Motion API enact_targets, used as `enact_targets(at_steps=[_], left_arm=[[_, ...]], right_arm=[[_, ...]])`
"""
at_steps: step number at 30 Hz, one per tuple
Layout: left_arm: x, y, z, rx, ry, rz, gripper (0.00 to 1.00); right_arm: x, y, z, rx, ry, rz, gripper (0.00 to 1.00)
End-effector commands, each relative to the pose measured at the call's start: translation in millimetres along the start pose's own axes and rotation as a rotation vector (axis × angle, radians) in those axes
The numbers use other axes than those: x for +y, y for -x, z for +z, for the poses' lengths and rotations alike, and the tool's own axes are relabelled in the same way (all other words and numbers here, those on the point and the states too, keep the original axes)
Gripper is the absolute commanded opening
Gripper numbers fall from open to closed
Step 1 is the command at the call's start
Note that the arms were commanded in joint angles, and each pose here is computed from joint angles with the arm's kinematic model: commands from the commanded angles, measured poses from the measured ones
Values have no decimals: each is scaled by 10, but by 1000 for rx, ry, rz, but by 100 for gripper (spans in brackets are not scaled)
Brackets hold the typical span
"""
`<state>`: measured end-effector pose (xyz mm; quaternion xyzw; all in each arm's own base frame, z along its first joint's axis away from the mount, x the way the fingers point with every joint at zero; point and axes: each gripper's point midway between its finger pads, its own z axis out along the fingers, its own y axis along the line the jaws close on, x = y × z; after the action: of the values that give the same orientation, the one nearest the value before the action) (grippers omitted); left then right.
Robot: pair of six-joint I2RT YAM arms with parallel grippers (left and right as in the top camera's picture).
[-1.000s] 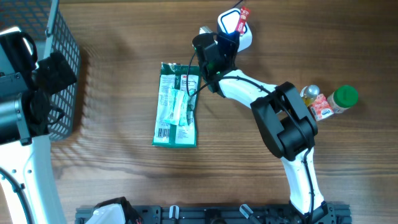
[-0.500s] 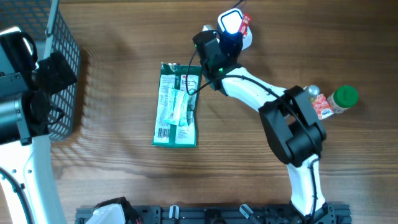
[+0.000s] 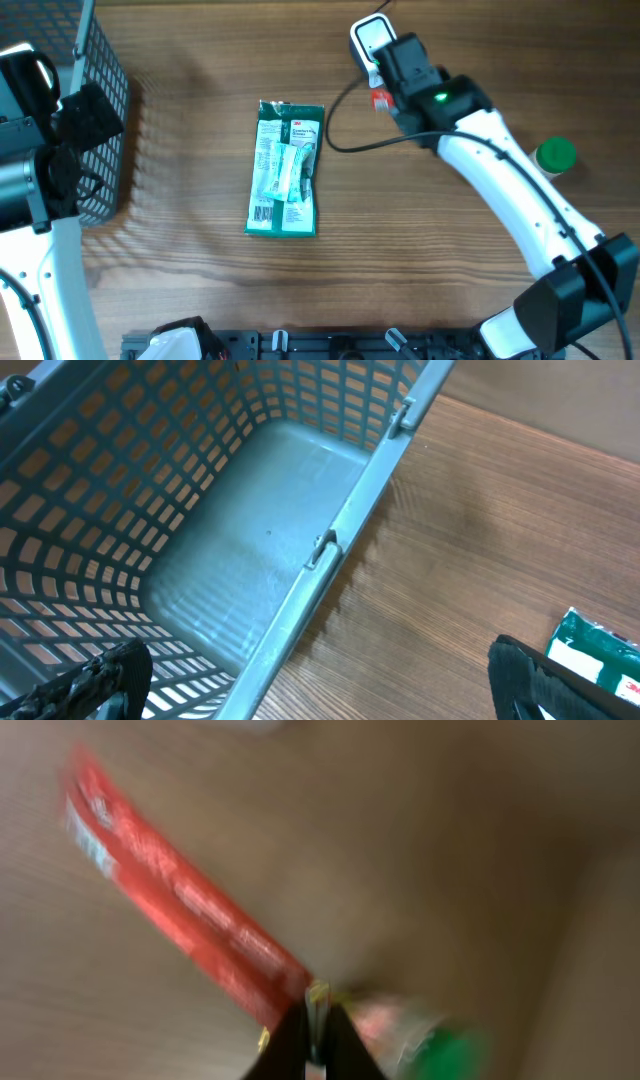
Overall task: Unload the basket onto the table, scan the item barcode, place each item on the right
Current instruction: 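Carry the red stick packet right toward the other items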
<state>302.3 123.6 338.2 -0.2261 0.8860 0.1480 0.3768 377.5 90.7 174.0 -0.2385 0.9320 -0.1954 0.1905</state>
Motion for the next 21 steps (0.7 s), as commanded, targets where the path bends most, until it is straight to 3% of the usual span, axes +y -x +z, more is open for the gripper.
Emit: enact_targets(at_steps=[1,6,12,15,17,19,21], left_arm=[[10,14,-10,-6,0,7,100],[10,14,-10,-6,0,7,100],[10,14,-10,-6,0,7,100],[10,14,-10,-6,0,7,100],[10,14,-10,-6,0,7,100],[10,14,-10,-6,0,7,100],[10,14,-10,-6,0,7,100]], right_arm=[[529,-334,65,187,416,436,5],[603,-660,243,322,416,574,8],[566,-851,377,377,319,647,10],[580,-867,394,379,320,636,31],[580,-862,395,377,321,637,36],[595,-841,400,371,326,635,35],[678,-754,390,334,365,569,24]])
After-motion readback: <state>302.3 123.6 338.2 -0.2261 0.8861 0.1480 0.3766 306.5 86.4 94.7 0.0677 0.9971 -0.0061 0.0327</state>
